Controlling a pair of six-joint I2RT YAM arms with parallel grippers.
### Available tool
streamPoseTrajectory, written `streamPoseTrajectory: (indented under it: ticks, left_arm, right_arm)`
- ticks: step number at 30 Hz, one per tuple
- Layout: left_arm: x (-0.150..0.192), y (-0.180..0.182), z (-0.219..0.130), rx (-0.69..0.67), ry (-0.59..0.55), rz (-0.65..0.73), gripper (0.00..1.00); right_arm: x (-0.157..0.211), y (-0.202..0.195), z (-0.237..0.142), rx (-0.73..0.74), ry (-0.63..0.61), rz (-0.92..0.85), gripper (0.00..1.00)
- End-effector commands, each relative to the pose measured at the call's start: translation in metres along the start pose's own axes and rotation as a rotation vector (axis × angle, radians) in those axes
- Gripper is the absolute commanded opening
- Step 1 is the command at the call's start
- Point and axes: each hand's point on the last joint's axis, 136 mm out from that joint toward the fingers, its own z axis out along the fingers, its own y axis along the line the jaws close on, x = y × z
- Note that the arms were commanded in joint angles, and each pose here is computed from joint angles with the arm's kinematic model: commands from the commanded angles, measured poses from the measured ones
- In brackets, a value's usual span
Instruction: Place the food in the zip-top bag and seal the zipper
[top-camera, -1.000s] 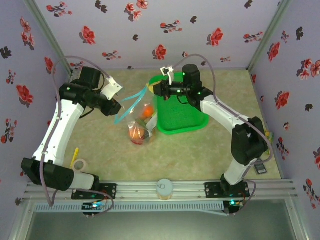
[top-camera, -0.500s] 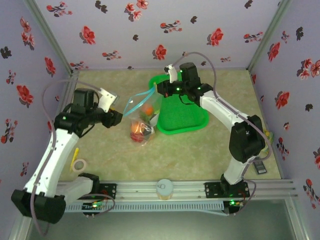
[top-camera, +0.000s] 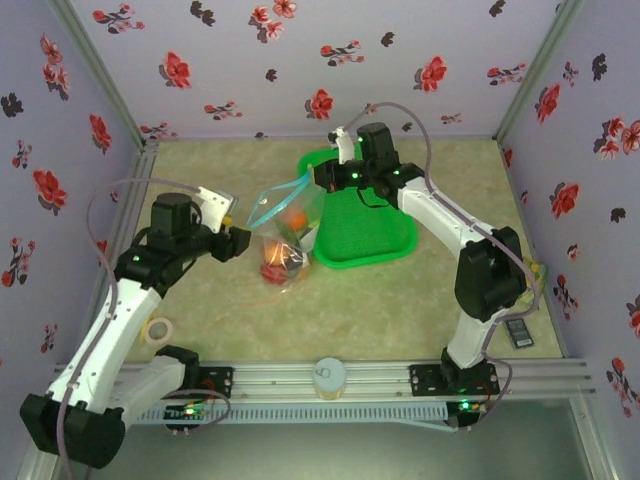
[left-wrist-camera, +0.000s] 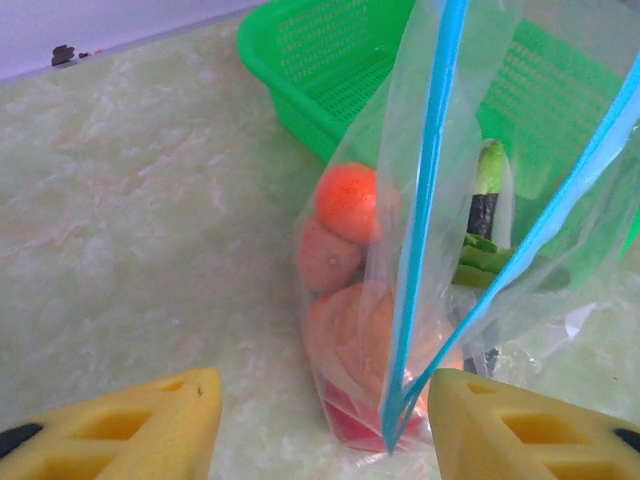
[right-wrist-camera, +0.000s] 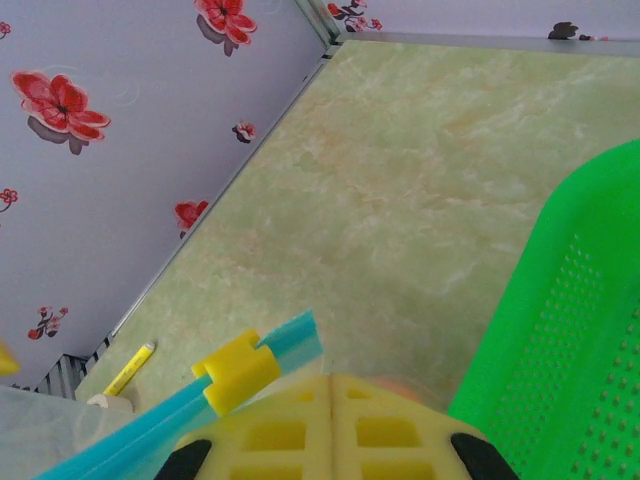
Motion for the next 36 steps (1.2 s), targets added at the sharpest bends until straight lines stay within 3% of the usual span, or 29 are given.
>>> streamPoseTrajectory:
  ticks: [1, 7, 13, 18, 29, 36]
  left_arm:
    - [-0.008, 0.004, 0.010, -0.020, -0.027, 0.018, 0.58]
    - [-0.010, -0.011, 0.025, 0.043, -0.010, 0.050, 0.55]
    - [-0.009, -0.020, 0.029, 0.103, 0.032, 0.061, 0.27]
    - [-0.014, -0.018, 0.023, 0.088, 0.036, 0.075, 0.16]
    - [-0.082, 0.034, -0.019, -0.131, 0.053, 0.101, 0.13]
    - [-0.077, 0.052, -0.019, -0.169, 0.084, 0.049, 0.11]
  right_arm:
    - [-0.007, 0.000, 0.001, -0.001, -0.007, 0.011, 0.00]
    - [-0.008, 0.000, 0.002, 0.000, -0.005, 0.013, 0.00]
    - [-0.011, -0.001, 0.000, 0.010, -0.006, 0.004, 0.00]
    - [-0.013, -0.002, -0.003, 0.030, -0.011, -0.005, 0.00]
    - [-0.031, 0.029, -0.043, 0.011, -0.180, -0.066, 0.00]
    - [-0.026, 0.058, -0.069, -0.060, -0.289, -0.103, 0.00]
